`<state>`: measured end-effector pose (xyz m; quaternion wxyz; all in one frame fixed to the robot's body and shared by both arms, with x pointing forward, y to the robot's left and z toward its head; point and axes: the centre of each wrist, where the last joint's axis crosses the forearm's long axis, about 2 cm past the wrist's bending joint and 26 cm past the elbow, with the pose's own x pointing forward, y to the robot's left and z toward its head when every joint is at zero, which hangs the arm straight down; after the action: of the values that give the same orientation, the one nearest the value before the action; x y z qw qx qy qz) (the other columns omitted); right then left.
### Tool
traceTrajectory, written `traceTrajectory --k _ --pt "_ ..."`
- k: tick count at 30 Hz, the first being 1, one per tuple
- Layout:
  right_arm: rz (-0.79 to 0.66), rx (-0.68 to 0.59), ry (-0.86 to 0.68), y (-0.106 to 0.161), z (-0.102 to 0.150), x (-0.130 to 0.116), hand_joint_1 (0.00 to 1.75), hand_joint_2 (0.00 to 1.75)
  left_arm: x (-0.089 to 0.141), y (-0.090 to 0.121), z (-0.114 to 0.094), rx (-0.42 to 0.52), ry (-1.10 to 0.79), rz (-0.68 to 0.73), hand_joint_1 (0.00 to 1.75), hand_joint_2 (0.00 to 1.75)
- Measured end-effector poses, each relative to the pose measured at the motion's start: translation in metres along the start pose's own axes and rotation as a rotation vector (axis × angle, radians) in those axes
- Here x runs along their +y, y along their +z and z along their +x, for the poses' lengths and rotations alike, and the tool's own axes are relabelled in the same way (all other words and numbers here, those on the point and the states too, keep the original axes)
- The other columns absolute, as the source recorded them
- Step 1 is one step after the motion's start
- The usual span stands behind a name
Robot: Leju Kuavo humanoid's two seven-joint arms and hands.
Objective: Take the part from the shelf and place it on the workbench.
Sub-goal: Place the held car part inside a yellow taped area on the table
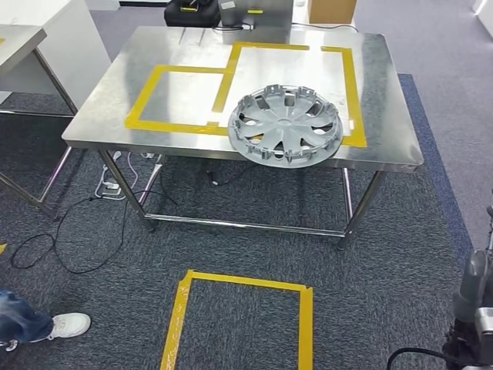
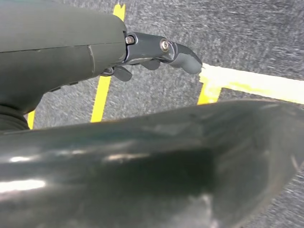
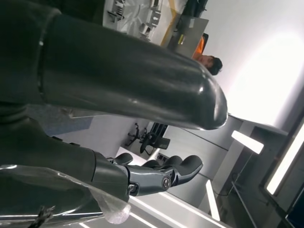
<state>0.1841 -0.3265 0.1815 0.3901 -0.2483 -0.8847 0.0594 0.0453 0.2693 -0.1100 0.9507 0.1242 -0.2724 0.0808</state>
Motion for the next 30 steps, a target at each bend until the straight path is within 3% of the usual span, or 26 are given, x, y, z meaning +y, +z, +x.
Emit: traceTrajectory --k 30 --pt "0.021 0.051 0.034 0.011 -0.002 -0.003 0.00 0.00 -0.001 0.001 -0.001 0.001 0.000 0.006 0.00 0.00"
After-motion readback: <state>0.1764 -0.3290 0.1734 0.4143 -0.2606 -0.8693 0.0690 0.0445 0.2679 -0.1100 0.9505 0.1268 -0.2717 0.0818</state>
